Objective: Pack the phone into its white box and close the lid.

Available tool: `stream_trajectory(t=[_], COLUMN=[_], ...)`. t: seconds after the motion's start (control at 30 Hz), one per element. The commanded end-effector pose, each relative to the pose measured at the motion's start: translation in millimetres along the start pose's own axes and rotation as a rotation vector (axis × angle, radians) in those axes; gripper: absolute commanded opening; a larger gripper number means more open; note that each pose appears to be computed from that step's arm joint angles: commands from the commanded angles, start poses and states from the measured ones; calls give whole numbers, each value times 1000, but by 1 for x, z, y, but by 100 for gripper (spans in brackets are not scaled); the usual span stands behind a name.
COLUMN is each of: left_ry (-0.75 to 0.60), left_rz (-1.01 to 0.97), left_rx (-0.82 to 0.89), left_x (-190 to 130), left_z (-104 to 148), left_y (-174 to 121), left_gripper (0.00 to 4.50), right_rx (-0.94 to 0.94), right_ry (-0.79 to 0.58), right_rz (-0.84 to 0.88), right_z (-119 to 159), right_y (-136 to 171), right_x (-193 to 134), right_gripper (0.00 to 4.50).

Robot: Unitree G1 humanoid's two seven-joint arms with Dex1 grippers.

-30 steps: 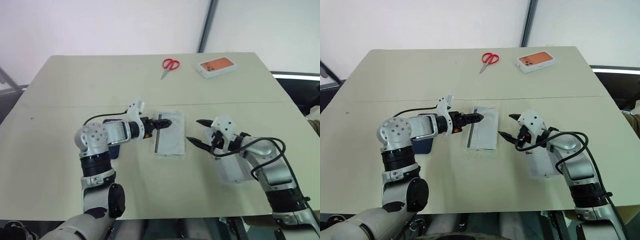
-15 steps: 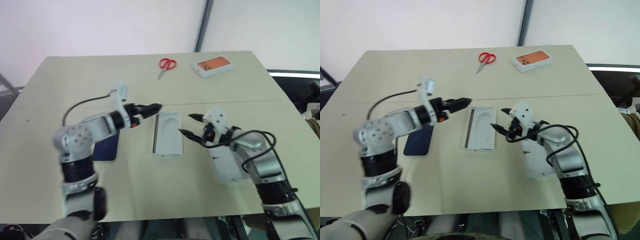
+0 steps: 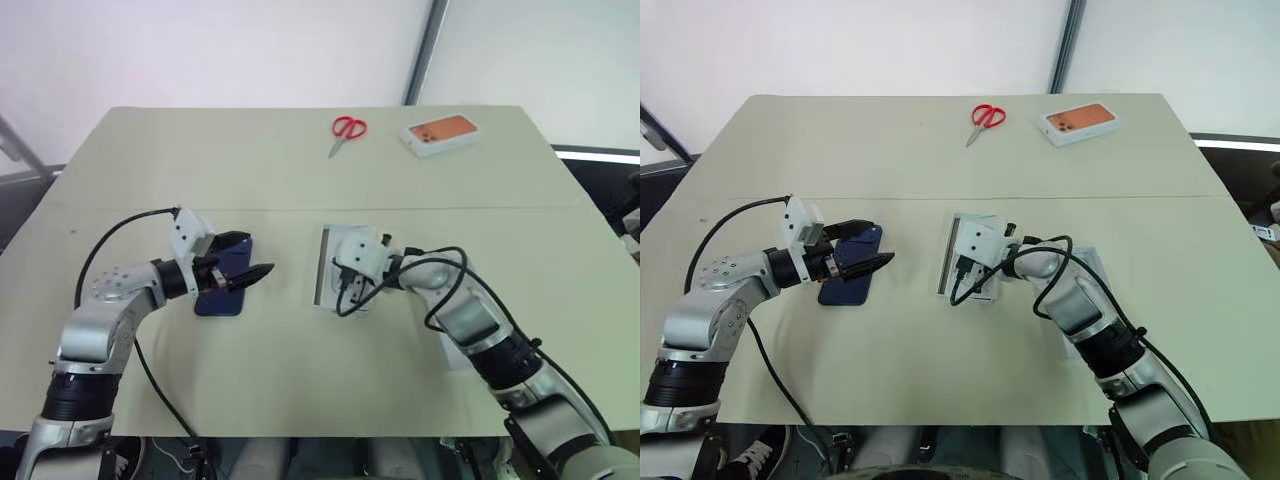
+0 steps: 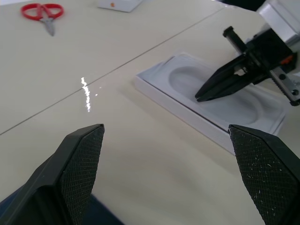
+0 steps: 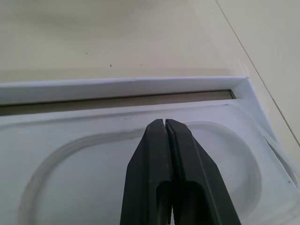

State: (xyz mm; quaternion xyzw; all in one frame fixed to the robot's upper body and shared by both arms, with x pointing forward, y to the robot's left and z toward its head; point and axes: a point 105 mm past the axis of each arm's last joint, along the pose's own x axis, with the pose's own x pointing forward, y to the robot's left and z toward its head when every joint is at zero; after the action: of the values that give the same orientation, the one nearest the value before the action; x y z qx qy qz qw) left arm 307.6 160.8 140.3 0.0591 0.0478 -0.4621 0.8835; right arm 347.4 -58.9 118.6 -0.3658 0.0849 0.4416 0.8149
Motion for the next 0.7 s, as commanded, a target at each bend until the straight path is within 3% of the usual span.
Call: stream_trajectory(t=[0.03, 0.3, 0.57, 0.7], left_ry=[-45, -89, -91, -89], left_rz=[-6, 1, 8, 11], left_rx=[37, 46, 35, 31], left_x=[3, 10, 11, 10], left_z=[9, 19, 17, 16], left_y=[-5, -12, -15, -16], left_gripper=[450, 450, 450, 450], right_rx=[-48, -25, 49, 20], right_ry=[6, -13, -71, -32], right_rz=[35, 61, 7, -2], right_z=[5, 9, 23, 9], right_y=[8, 22, 14, 14], right_x=[3, 15, 28, 29], right_gripper=[8, 8, 8, 8])
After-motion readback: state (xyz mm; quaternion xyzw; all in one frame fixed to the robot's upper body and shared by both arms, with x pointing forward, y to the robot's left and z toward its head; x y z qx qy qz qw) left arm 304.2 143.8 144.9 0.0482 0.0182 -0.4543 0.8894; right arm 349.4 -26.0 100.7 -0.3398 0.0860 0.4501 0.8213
